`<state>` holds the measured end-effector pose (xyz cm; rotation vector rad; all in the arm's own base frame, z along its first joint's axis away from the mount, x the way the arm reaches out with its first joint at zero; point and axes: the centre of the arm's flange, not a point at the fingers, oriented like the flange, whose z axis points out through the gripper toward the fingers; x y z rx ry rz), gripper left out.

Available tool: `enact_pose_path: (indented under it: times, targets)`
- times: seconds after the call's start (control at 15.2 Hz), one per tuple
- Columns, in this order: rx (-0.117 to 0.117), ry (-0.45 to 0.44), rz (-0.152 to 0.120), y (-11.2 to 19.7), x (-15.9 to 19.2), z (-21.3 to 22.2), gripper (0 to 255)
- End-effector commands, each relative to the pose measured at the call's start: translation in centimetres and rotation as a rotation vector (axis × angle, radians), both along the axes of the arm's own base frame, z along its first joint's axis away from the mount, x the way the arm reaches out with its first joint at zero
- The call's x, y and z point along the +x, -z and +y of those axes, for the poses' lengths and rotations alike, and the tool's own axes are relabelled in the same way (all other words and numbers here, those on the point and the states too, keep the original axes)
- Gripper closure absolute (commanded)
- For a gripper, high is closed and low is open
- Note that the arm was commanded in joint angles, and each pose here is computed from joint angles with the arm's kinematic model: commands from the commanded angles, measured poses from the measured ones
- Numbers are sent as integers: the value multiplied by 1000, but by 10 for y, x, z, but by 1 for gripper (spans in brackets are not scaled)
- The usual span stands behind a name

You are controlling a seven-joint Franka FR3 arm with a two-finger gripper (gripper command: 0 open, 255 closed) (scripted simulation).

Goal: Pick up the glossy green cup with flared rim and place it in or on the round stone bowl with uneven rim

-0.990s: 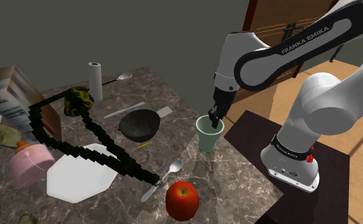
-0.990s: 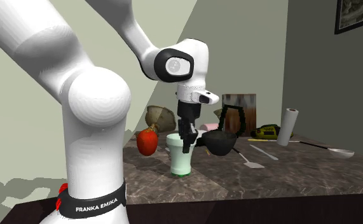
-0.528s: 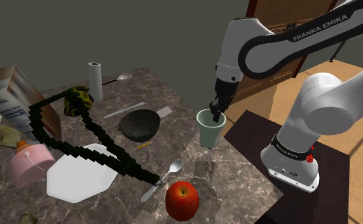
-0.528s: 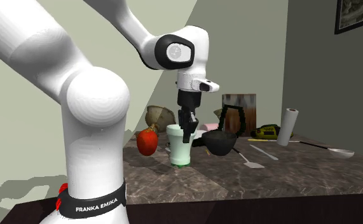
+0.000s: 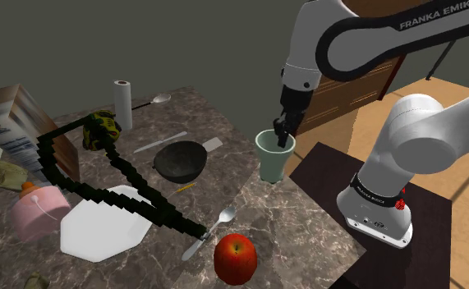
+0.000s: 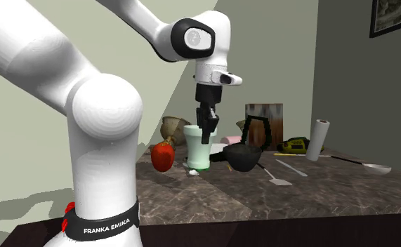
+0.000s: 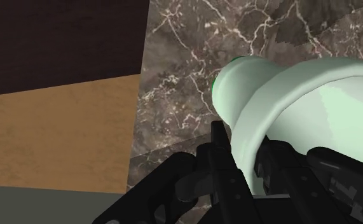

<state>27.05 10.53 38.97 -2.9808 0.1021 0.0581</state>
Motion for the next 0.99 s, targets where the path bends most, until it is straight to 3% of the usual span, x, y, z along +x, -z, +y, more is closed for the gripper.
enact_pose_path:
  times: [0.0, 0.92]
  targets:
    - [0, 0, 0, -11, 1, 0, 255]
    - [0, 0, 0, -84, 1, 0, 255]
